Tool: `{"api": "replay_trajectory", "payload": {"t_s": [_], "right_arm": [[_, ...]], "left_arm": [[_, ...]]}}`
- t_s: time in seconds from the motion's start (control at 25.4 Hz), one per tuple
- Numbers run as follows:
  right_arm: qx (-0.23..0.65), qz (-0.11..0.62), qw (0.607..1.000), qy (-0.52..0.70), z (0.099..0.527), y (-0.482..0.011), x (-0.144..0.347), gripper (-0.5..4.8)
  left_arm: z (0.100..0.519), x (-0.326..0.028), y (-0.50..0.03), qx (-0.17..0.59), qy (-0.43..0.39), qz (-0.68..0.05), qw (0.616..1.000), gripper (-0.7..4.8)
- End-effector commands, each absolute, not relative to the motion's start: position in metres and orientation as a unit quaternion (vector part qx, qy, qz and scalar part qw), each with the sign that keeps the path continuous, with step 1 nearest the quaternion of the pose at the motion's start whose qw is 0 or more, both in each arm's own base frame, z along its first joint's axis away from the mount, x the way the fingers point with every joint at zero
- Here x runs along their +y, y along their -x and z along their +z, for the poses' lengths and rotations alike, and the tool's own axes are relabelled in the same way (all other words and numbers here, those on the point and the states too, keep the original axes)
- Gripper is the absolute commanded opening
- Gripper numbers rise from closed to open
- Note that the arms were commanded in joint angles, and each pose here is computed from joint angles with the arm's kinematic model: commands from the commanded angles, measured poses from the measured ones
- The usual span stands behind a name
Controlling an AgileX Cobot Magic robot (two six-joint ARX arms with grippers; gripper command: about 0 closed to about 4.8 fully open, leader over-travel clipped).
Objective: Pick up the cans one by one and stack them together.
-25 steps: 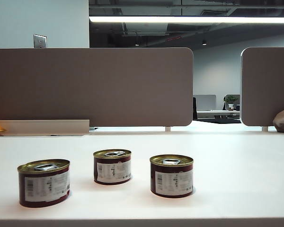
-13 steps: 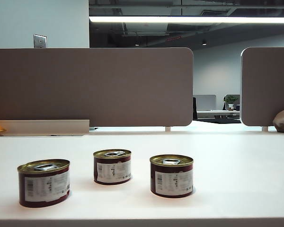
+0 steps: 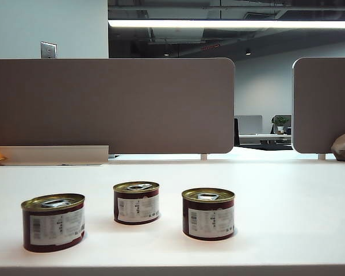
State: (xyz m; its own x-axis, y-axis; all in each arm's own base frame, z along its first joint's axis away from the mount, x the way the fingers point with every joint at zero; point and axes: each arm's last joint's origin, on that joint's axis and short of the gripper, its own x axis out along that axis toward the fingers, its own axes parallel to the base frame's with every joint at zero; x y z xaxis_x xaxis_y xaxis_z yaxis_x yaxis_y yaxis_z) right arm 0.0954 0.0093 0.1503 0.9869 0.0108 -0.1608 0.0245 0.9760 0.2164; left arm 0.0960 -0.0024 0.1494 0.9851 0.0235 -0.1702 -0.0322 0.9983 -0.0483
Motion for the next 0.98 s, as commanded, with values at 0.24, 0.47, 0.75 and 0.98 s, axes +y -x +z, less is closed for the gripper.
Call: {"api": "replay_trajectory", "payload": {"t_s": [0.24,0.47,0.75,0.98], "right_arm": [[0.089,0.18,0.942,-0.268,0.172,-0.091,0.02,0.0],[0.088,0.363,0.893,-0.251,0.19,-0.082,0.028,-0.02],[0.082,0.373,0.902,-0.2,0.225,-0.071,0.027,-0.02],[-0.007,0.354,0.931,-0.092,0.295,-0.057,0.024,-0.01]], "left_arm": [[0.167,-0.005,-0.093,0.061,0.127,-0.021,0.99,-0.01],[0.212,-0.008,-0.08,0.016,0.142,-0.102,0.984,-0.04],[0.243,-0.009,-0.064,0.012,0.132,-0.124,0.983,-0.04],[0.309,-0.004,-0.025,-0.11,0.075,-0.089,0.987,-0.04]]}}
